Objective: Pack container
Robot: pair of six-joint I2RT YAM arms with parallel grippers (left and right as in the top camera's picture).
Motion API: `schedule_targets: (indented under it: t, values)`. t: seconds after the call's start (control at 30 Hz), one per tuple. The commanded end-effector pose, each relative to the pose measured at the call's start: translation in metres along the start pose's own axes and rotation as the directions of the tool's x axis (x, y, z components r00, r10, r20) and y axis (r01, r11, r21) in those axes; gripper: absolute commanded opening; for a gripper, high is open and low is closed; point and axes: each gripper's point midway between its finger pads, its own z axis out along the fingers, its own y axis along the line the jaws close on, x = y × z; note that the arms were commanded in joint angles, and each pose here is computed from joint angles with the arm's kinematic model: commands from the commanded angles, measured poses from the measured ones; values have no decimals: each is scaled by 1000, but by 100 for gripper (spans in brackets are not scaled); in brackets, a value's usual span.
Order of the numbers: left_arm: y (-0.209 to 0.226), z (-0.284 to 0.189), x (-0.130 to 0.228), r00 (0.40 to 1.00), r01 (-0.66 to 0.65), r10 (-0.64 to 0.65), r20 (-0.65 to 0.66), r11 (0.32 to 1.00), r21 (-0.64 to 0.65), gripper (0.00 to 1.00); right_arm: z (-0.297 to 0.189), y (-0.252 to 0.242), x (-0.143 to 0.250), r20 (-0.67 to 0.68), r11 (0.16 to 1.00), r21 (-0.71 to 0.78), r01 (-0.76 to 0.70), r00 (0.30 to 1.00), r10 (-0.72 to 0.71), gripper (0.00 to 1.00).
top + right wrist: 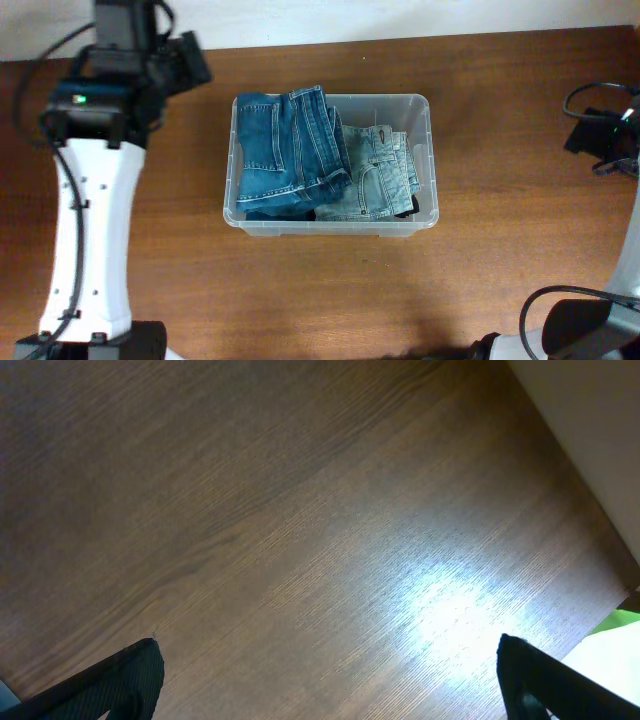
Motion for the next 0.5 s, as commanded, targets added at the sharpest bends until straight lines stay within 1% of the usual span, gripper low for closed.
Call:
schedule_targets:
  t: [0.0, 0.13, 0.27, 0.37, 0.47]
  values:
    - [58, 12, 0, 998, 46, -51, -24, 986, -162, 99, 0, -3, -2, 5, 1000, 12, -7, 1000, 7, 99]
    - [87, 12, 5, 995, 74, -88, -54, 973, -218, 99, -1, -1, -2, 6, 1000, 10, -1, 1000, 1, 99]
    - [92, 12, 5, 994, 81, -95, -55, 971, -227, 99, -19, 18, 0, 53, 999, -22, 48, 997, -47, 99]
    - [92, 12, 5, 994, 80, -95, -55, 971, -227, 99, -62, 58, 11, 164, 981, -97, 165, 975, -148, 99]
    - [92, 12, 5, 994, 80, -95, -55, 971, -227, 99, -124, 105, 41, 325, 918, -202, 342, 907, -267, 99]
